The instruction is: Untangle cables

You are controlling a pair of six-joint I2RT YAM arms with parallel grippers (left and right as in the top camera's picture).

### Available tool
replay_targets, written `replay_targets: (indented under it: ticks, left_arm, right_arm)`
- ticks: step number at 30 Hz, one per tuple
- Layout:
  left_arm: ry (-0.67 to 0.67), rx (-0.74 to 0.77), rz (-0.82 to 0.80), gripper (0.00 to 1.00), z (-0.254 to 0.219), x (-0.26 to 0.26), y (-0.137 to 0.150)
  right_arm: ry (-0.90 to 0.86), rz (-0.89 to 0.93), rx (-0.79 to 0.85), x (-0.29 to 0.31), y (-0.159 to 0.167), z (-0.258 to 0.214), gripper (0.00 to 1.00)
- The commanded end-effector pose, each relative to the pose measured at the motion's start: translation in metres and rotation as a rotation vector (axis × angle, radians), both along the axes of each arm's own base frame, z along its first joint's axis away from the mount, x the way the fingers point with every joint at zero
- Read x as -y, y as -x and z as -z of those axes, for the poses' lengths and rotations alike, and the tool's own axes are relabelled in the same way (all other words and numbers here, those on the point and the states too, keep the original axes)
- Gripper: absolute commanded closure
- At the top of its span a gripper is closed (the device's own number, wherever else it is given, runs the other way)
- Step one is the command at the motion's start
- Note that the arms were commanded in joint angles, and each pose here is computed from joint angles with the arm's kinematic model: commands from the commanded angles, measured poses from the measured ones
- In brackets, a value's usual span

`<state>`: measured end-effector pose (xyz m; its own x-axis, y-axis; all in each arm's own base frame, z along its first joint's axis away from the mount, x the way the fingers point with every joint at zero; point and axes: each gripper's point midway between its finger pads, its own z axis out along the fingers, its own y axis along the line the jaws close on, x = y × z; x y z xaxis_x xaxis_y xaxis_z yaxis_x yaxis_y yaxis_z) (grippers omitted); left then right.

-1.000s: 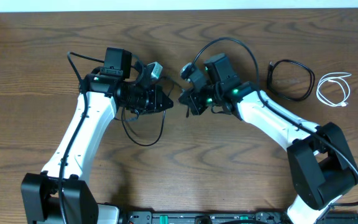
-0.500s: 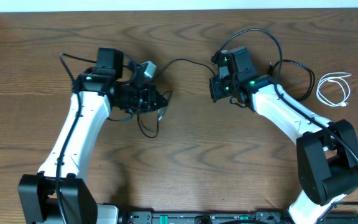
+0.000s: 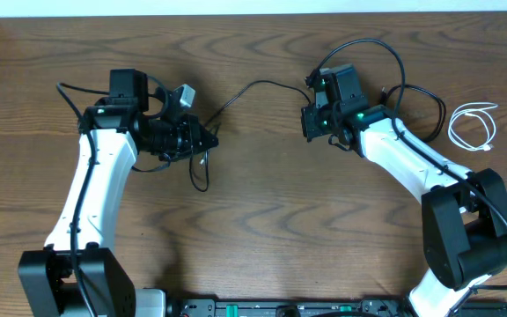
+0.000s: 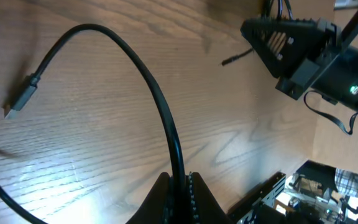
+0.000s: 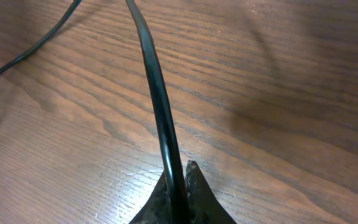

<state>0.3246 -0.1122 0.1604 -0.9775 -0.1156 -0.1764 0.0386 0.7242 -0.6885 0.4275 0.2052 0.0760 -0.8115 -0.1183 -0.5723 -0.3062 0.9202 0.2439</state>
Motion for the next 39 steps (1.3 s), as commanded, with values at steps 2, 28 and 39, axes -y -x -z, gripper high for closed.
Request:
replay_targets:
  ticks: [2,28,39]
  left_arm:
    - [0.008,0.024,0.057,0.93,-0.007,0.016,0.006]
    - [-0.15,0.122,-0.025,0.92,0.013,0.045,-0.029]
    - [-0.182,0.108,-0.035,0.92,0.041,0.045,-0.047]
  right_arm:
    - [-0.026,0.054,-0.009,0.0,-0.003,-0.001,0.97]
    - [-0.362,-0.152,-0.476,-0.097,0.109,-0.004,0.91]
    - [-0.419,-0.227,-0.516,-0.107,0.122,-0.013,0.6]
